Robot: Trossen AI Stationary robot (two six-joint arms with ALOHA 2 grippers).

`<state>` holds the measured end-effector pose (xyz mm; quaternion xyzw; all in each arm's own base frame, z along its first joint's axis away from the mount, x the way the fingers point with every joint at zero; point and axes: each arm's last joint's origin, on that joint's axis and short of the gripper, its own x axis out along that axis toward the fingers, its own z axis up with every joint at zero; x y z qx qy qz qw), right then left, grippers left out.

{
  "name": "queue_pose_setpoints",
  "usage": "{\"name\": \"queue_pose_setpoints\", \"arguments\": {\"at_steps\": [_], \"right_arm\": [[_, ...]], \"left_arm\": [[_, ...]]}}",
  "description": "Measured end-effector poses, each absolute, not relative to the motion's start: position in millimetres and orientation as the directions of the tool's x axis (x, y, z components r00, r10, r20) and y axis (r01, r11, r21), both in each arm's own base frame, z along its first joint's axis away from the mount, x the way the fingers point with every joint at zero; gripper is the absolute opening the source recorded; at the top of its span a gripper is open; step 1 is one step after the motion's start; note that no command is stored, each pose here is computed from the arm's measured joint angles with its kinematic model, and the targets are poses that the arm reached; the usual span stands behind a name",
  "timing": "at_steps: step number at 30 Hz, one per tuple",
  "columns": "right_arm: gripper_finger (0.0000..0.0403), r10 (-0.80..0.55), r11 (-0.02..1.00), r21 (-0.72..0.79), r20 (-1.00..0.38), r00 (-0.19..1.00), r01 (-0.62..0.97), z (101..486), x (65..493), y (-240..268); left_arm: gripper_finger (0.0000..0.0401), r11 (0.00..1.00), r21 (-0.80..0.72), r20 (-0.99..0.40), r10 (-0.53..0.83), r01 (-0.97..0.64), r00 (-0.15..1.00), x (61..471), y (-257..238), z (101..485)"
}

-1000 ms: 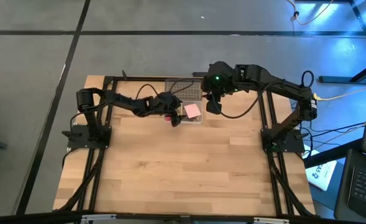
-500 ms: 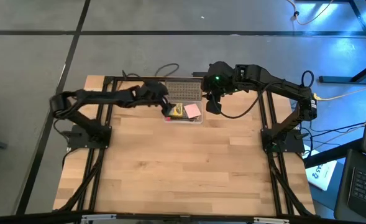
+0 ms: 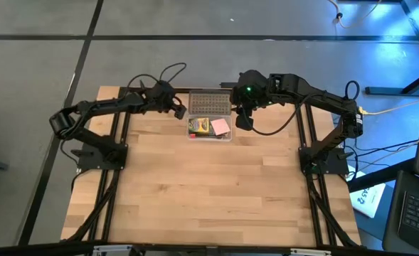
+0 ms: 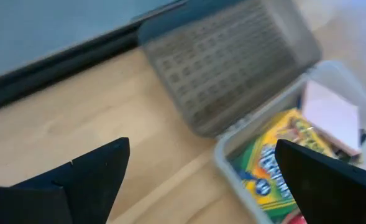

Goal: Pack school essentials
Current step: Close the black supply box

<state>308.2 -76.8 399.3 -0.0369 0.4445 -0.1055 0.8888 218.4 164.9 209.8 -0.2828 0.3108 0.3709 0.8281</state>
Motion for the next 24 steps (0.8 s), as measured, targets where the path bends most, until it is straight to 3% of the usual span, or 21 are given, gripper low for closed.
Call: {"name": "queue_pose_setpoints", "arguments": {"at_steps": [6, 15, 24], "right_arm": [[0.0106, -0.227, 0.974, -0.162, -0.760, 0.609, 0.160, 401, 311, -77], [0.0106, -0.247, 0.967, -0.141, -0.733, 0.633, 0.214, 401, 318, -82], [0.0106, -0.345, 0.900, -0.141, -0.809, 0.477, 0.412, 357, 337, -143]], "left_arm": [[0.0396, 0.502, -0.246, -0.750, 0.443, -0.829, 0.491, 210, 173, 206], [0.0396, 0.502, -0.242, -0.750, 0.447, -0.831, 0.488, 209, 175, 206], [0.0396, 0.508, -0.265, -0.750, 0.425, -0.820, 0.506, 209, 174, 206]]}}
